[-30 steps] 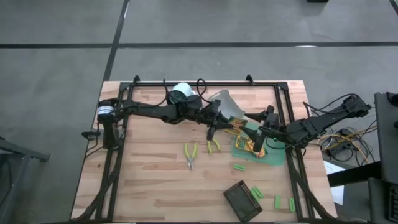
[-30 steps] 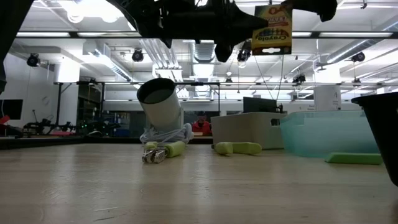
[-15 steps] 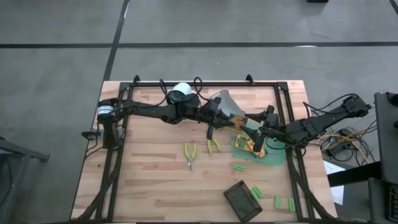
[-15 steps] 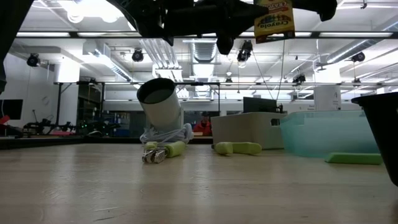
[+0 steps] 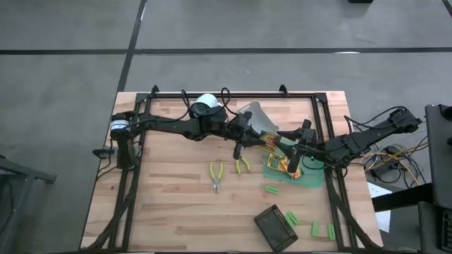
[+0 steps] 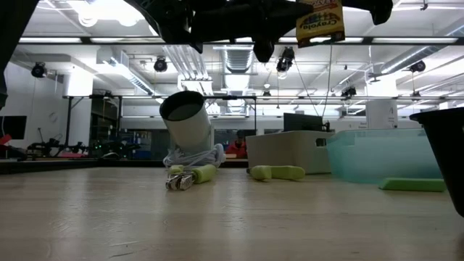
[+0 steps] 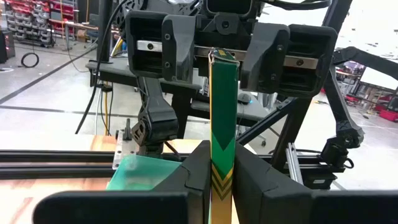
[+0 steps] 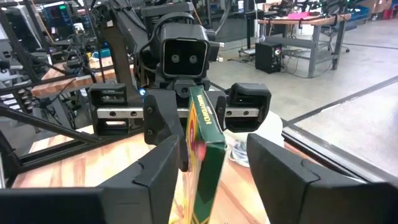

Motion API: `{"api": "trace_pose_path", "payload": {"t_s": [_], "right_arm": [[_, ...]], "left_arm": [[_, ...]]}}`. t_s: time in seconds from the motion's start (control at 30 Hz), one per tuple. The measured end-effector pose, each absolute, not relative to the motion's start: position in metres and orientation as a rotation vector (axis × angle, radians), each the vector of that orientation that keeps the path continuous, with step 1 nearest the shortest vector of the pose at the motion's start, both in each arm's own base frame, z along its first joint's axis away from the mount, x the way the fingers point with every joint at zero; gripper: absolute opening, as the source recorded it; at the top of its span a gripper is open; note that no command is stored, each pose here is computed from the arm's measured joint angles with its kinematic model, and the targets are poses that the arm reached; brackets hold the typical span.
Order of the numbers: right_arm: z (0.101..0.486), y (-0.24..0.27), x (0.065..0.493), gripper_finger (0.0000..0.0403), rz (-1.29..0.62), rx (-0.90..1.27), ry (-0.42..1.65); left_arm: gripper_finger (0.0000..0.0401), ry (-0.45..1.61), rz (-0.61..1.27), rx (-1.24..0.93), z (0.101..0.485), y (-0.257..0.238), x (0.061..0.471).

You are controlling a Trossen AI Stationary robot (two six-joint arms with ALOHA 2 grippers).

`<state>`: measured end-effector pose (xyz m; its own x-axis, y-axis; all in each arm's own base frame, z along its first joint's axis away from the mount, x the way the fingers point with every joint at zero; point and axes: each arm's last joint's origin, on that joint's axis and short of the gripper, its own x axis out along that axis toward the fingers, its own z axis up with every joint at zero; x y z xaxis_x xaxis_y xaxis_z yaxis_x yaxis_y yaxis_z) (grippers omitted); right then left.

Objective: Pick & Place School Supplies
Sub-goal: Put the yellow crayon box into the green bin

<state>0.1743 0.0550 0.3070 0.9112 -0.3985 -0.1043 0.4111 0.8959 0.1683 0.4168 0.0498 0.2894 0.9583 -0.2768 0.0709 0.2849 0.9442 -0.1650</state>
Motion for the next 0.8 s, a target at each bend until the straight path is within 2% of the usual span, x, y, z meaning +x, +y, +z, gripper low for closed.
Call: {"api": "trace_pose_path", "payload": {"t_s": [0.4,0.6,0.8], "right_arm": [[0.3069,0.0551,0.1743,0.0085,-0.419,0.166,0.073],[0.3069,0.0553,0.1744,0.0036,-0.414,0.158,0.075],[0.3069,0.0553,0.1743,0.0035,-0.415,0.155,0.076]], "left_arm": [[0.0045,-0.047,-0.292,-0.165,0.2894,0.0496,0.4168],[0.0060,-0.048,-0.287,-0.165,0.2894,0.0499,0.4168],[0.0063,-0.049,-0.276,-0.166,0.2894,0.0502,0.4169]]}}
